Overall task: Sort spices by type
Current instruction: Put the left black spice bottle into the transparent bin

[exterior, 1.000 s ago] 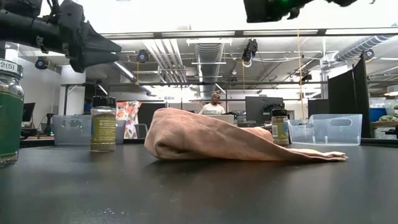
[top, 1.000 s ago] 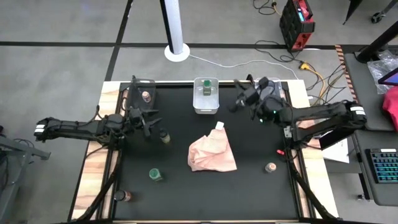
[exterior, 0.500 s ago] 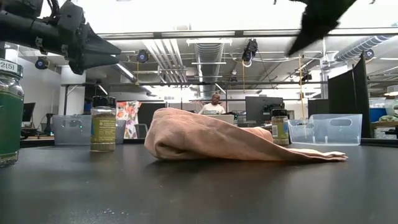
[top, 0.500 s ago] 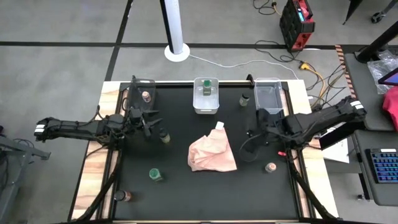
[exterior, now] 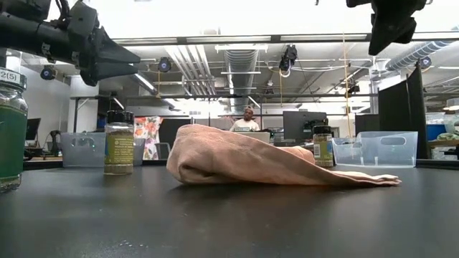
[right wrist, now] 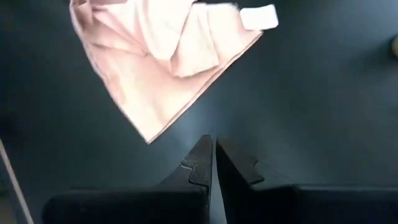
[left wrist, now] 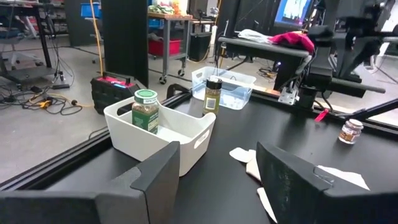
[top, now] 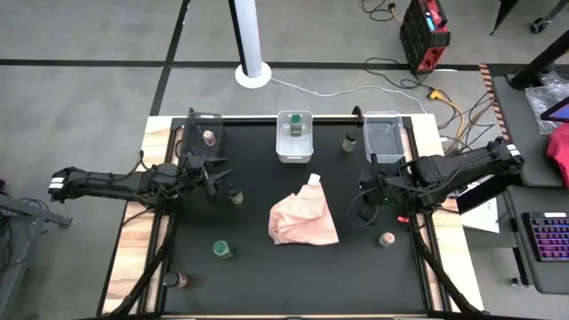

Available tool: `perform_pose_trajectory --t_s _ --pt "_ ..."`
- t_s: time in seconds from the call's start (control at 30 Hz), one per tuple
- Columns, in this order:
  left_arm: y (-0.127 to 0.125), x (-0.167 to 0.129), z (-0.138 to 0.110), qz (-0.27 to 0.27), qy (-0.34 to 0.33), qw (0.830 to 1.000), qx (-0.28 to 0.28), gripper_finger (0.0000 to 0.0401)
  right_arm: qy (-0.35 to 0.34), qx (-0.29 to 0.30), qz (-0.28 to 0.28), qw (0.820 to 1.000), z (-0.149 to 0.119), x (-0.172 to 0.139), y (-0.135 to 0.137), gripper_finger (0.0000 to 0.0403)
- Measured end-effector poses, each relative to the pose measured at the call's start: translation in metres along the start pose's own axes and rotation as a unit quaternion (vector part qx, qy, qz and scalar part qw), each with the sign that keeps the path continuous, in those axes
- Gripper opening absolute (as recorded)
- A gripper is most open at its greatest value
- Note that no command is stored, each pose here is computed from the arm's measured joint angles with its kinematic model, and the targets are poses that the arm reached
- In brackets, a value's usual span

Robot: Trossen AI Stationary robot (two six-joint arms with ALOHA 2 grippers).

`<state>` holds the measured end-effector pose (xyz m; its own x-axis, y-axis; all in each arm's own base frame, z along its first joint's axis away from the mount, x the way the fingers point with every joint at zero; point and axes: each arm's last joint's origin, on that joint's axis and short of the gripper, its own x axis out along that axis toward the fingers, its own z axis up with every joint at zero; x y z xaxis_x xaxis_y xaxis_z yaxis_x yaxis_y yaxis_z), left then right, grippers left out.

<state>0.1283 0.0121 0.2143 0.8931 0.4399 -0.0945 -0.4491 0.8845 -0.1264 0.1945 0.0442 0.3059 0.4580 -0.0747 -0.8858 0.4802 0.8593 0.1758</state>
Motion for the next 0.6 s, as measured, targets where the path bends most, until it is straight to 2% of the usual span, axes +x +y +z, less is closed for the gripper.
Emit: perform_pose_trajectory --t_s 0.1,0.2,0.37,0.43,0.6 --pt "0.0 0.001 -0.001 0.001 0.004 1.0 0.002 0.0196 0.001 -0.003 0.0 1.0 -0.001 0.001 0.0 0.0013" --pt "-0.001 0.002 -0.001 0.001 0.005 1.0 0.003 0.0196 0.046 0.001 0.027 0.999 -0.006 0.005 0.0 0.0013" --pt "-0.001 0.002 -0.001 0.001 0.004 1.0 0.002 0.0196 0.089 0.081 0.038 0.992 -0.01 0.005 0.0 0.0013" --pt "-0.001 0.002 -0.001 0.0 0.002 1.0 0.001 0.0196 0.122 0.094 0.04 0.987 -0.013 0.005 -0.002 0.0013" --pt "-0.001 0.002 0.001 0.004 -0.006 1.0 0.014 0.0196 0.208 0.142 -0.011 0.968 -0.026 0.002 -0.011 0.0013"
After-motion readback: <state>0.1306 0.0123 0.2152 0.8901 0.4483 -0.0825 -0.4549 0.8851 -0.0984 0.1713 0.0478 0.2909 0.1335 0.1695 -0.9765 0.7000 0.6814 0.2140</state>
